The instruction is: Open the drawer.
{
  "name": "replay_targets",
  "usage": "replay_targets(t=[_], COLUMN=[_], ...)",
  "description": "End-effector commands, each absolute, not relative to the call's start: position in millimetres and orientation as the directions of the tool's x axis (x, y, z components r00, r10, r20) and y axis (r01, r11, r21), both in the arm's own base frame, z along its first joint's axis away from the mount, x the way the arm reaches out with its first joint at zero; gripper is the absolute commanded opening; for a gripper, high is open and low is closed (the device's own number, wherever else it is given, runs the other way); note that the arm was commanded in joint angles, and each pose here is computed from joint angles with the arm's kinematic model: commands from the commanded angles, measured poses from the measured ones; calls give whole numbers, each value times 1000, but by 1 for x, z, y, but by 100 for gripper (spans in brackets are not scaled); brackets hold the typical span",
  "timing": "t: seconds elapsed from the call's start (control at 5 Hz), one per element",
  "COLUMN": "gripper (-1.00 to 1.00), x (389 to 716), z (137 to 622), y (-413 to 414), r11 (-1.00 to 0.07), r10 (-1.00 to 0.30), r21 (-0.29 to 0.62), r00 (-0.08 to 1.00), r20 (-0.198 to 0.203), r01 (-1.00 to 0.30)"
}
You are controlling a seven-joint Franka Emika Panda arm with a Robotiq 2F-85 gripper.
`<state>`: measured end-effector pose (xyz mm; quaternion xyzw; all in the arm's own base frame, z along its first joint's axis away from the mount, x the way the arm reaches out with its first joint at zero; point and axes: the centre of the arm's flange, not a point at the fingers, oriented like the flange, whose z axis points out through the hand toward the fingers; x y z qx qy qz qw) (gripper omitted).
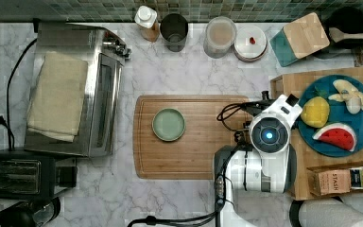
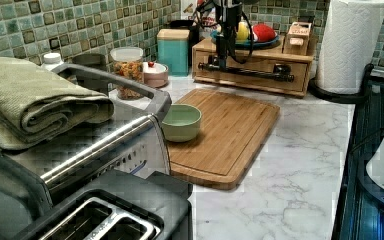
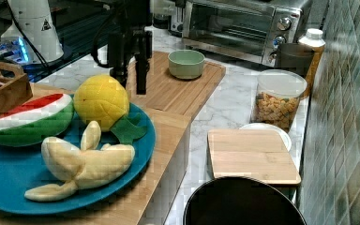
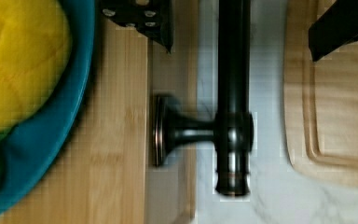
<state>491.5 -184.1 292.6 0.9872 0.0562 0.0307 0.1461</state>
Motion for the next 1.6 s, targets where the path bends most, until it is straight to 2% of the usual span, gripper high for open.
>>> replay_targets(t=[0.2, 0.4, 0.6, 0.8, 1.2, 1.4, 1.6], gripper=[100, 100, 100, 100, 100, 100, 100], x=[443, 445, 444, 450, 459, 466, 475], z=[246, 234, 219, 213, 211, 235, 244], y=[-202, -197, -191, -185, -178, -164, -139], r11=[-972, -974, -975, -977, -977, -983, -982], r10=[13, 3, 0, 14, 17, 81, 167], r21=[233, 227, 221, 211, 215, 162, 84], r00=[999, 1000, 999, 1000, 1000, 996, 985], r20=[42, 26, 49, 24, 14, -24, -36], r01=[2, -3, -11, 9, 14, 83, 170])
